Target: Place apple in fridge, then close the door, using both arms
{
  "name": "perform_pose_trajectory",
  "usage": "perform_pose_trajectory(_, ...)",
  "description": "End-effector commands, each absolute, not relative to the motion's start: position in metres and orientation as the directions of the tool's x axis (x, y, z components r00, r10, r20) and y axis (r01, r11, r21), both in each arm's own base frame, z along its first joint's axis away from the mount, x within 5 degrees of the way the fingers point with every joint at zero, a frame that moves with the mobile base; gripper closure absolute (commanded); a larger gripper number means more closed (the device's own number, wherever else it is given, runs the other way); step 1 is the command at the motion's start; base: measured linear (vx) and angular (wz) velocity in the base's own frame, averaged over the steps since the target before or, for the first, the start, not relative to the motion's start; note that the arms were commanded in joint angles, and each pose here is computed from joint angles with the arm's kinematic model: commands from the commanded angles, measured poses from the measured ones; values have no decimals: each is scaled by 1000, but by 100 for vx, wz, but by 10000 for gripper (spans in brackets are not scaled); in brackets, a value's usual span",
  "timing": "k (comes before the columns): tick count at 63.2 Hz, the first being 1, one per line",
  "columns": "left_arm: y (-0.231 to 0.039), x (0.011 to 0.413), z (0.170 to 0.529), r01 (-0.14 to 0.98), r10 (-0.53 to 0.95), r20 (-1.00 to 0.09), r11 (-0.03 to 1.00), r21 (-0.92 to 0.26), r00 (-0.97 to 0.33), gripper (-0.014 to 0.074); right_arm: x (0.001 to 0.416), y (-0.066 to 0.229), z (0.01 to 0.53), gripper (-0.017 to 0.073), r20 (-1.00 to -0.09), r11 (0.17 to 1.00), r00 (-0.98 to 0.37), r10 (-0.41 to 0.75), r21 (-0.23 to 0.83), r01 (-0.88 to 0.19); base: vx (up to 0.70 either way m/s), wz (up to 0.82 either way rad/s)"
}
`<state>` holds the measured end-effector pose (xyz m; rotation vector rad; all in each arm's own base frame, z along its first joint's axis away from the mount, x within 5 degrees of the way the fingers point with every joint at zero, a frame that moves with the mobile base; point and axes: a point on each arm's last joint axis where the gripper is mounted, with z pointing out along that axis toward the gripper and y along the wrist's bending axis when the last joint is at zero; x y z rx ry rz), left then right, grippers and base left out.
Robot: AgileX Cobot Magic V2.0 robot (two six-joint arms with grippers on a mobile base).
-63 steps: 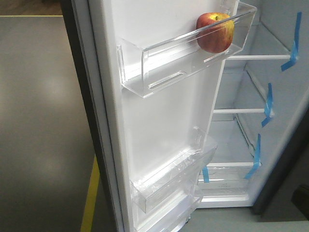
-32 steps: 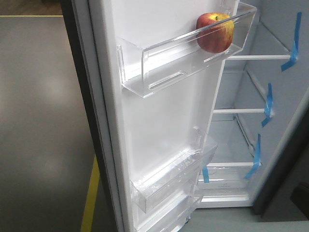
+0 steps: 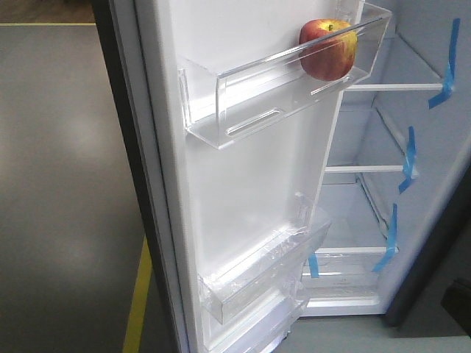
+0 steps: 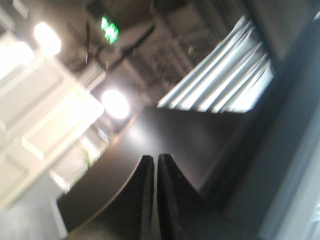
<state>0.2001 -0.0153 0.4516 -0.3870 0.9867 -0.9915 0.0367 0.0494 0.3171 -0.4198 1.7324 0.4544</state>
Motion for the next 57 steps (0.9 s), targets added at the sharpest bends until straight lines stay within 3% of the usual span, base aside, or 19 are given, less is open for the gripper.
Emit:
perform_pose_trajectory(1, -24, 229, 464, 605, -870, -482, 439, -664, 103, 540, 38, 49, 328, 563, -987, 861, -162, 10, 91, -501, 0, 0)
perform_pose_trajectory(15, -42, 294, 459, 670, -871, -476, 283, -686, -120, 356, 36, 50, 326, 559, -984, 853, -177, -6, 87, -515, 0, 0)
perform_pose_trajectory(26, -52, 329, 457, 683, -834, -496, 216, -698, -243, 238, 36, 51, 326, 552, -983, 849, -183, -11, 87, -521, 0, 0)
perform_pose_trajectory(44, -66, 365, 451, 687, -760, -475, 53, -725, -444, 227, 36, 51, 325, 490, -983, 848, -183, -16, 84, -523, 0, 0)
perform_pose_trajectory(57, -75, 366, 450, 711, -667, -510, -43, -702, -544, 227, 36, 51, 325, 348, -983, 849, -182, -15, 83, -522, 0, 0)
